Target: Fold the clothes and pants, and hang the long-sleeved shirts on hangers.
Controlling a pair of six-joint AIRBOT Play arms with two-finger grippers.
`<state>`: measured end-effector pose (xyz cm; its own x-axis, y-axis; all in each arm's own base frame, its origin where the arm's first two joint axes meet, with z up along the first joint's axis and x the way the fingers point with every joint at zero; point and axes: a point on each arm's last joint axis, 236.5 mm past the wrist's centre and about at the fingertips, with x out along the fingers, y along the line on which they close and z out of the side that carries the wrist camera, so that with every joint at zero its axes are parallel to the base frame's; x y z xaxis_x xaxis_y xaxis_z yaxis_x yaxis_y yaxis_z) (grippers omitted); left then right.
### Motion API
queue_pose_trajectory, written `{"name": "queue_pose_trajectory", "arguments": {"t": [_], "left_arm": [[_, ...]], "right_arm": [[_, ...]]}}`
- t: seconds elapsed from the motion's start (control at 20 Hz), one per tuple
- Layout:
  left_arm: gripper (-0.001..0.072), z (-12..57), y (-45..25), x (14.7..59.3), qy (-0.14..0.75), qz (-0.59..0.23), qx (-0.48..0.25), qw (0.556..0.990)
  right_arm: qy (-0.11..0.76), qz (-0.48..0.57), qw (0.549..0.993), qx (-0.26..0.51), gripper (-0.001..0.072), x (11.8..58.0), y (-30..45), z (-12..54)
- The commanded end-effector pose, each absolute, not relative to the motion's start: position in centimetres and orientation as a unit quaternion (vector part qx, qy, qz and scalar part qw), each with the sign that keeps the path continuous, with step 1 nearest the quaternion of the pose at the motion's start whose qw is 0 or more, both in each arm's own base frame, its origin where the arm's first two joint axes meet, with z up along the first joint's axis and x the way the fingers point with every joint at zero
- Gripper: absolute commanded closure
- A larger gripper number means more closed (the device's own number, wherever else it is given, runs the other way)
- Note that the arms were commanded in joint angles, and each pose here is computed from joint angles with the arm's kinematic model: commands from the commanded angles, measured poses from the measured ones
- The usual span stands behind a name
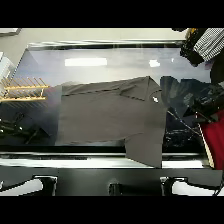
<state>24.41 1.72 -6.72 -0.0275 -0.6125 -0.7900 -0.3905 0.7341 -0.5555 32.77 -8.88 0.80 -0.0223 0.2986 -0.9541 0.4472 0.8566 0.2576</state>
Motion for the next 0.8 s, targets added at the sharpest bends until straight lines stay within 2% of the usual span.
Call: {"name": "queue_pose_trajectory", "arguments": {"t": [0.0,0.3,0.45,0.5,0.55,0.65,0.7,0.75], "left_arm": [[0.0329,-9.3,0.6,22.6,0.709,-0.089,-0.368,0.595],[0.0329,-10.2,-1.1,22.7,0.717,-0.105,-0.385,0.571],[0.0331,-10.7,-2.6,22.6,0.73,-0.12,-0.37,0.562],[0.0355,-10.9,-3.0,22.9,0.731,-0.12,-0.367,0.563],[0.0415,-11.2,-3.3,23.3,0.73,-0.114,-0.365,0.566],[0.0418,-11.4,-4.1,23.8,0.728,-0.115,-0.364,0.57],[0.0476,-11.3,-4.5,23.8,0.73,-0.119,-0.362,0.567],[0.0613,-11.3,-4.7,23.7,0.733,-0.123,-0.359,0.565]], "right_arm": [[0.721,-0.032,0.636,0.275,0.0171,31.9,-8.0,0.6],[0.704,-0.037,0.656,0.271,0.0171,33.0,-8.5,0.4],[0.706,-0.031,0.656,0.266,0.0171,32.9,-8.5,0.4],[0.706,-0.031,0.656,0.266,0.0171,32.9,-8.5,0.4],[0.706,-0.031,0.656,0.266,0.0171,32.9,-8.4,0.5],[0.706,-0.031,0.656,0.266,0.0171,32.9,-8.5,0.4],[0.706,-0.033,0.657,0.264,0.0171,32.9,-8.6,0.4],[0.704,-0.036,0.659,0.262,0.0172,33.0,-8.8,0.3]]}}
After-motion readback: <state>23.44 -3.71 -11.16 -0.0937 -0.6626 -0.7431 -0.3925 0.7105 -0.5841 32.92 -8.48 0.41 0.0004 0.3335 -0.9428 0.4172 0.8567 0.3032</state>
